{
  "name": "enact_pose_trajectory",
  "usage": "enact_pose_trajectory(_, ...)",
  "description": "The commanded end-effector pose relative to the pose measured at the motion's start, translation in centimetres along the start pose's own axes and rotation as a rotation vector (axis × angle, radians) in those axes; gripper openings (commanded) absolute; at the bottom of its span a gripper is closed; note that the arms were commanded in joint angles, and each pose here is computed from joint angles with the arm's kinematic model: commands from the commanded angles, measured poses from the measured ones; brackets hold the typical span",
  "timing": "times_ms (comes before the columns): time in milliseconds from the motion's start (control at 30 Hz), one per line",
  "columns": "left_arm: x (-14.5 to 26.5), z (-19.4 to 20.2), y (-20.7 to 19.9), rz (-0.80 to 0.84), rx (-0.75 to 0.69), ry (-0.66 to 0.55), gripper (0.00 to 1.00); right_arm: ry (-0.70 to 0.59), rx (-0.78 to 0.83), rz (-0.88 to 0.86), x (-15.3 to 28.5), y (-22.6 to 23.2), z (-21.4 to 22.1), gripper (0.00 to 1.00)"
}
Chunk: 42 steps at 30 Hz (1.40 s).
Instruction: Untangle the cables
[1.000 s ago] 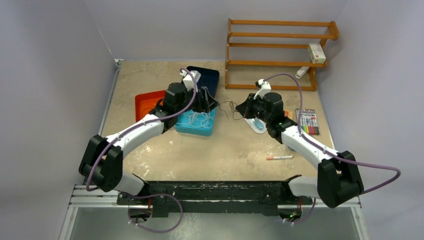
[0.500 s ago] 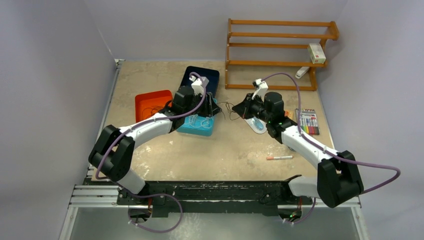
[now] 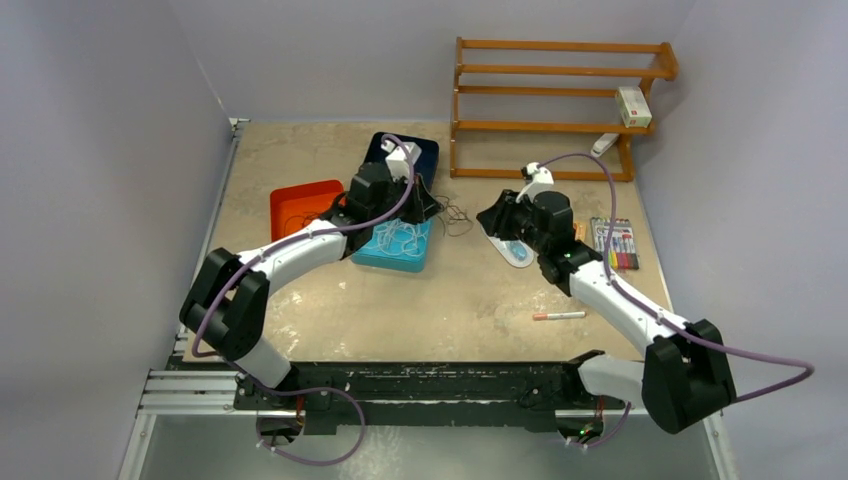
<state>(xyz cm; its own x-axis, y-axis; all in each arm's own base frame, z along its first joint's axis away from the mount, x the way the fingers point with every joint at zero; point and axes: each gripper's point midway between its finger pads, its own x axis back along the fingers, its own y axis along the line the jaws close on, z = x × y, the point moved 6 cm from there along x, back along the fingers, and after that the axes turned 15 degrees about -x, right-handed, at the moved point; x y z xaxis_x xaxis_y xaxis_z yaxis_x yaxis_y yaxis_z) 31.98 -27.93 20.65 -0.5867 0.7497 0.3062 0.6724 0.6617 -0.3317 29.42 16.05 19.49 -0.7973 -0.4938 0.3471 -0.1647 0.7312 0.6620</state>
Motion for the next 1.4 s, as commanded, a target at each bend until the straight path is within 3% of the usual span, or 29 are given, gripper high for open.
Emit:
enact_pose_trajectory(0, -0.7, -2.4, -1.9, 0.042, -0.072, -0.02, 0.0, -0.137, -0.06, 0.205, 1.5, -2.6, -0.7, 0.47)
enact_pose_trajectory(100, -1.3, -1.8, -3.0, 0.061, -0.107, 0.028, 0.0, -0.153, -0.072, 0.225, 1.9, -3.1, -0.4, 0.56)
enact_pose_trajectory(333, -2.3, -1.0, -4.2, 0.081, -0.13, 0.075, 0.0, -0.168, 0.035, -0.026, 2.5, -0.7, -0.4, 0.65)
enact_pose_trajectory(467, -2.2, -1.3, -4.6, 0.094, -0.138, 0.072, 0.0, -0.187, 0.074, -0.083, 2.5, -0.3, -0.4, 0.69)
enact_pose_trajectory(867, -2.0, -1.7, -5.8, 0.136, -0.17, 0.084, 0.0, -0.177, 0.137, -0.24, 1.1, 0.8, 0.0, 0.7)
enact_pose_trajectory(1367, -1.8, -2.4, -7.2, 0.188, -0.193, 0.092, 0.0, -0.168, 0.134, -0.297, -1.5, 0.9, 0.3, 0.64)
